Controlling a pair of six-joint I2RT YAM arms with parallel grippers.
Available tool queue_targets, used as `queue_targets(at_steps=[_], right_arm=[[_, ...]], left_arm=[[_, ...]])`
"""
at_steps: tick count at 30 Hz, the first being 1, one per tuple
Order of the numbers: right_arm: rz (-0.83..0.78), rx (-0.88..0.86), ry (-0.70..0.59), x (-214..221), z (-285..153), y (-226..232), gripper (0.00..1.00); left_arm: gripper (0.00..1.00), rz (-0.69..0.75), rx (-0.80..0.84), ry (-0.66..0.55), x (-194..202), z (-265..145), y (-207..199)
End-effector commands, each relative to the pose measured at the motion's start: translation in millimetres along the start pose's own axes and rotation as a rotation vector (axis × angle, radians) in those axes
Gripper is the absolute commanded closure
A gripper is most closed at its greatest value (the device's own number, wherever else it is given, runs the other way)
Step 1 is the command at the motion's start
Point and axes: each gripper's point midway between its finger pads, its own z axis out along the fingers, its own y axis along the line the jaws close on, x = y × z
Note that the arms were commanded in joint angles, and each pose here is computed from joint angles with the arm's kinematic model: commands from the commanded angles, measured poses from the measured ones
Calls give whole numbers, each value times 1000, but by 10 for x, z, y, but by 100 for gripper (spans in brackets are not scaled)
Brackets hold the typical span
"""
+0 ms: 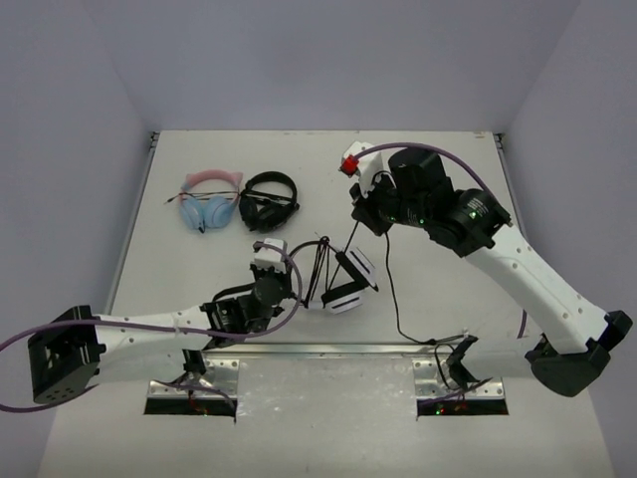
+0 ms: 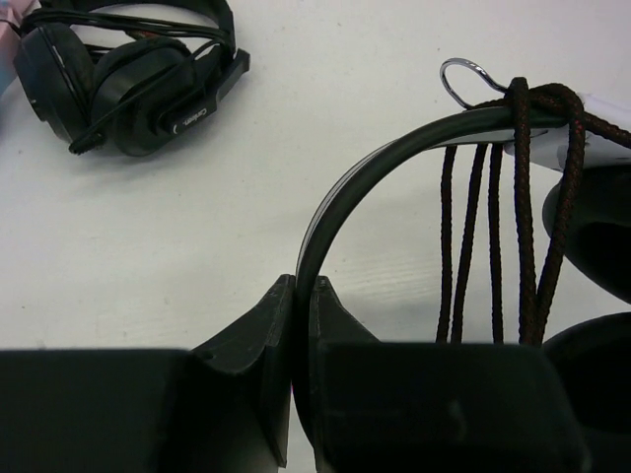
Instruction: Wrap the headphones
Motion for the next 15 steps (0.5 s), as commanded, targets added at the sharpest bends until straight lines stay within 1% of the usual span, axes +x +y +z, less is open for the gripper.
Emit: queue_targets(at_steps=[1, 5, 6, 9, 13, 14, 15], right_arm=[[-47, 54, -145, -374, -92, -217, 99], [-23, 71, -120, -297, 7, -407, 99], [-10, 78, -112, -266, 25, -480, 99], [-8, 42, -94, -189, 126, -499, 99], [-27, -89, -109, -101, 196, -323, 99], [-34, -174, -129, -111, 188, -185, 99], [-34, -203, -140, -112, 168, -151, 99]], left_arm=[[100, -137, 93, -38, -171, -96, -223], [100, -83, 209, 4, -128, -192, -374], [100, -76, 265, 22, -135, -244, -456], [100, -53, 363, 58, -205, -385, -614], [100, -41, 419, 92, -403, -546, -692], [100, -13, 414, 134, -338, -591, -648], [100, -25, 476, 130, -457, -693, -727]])
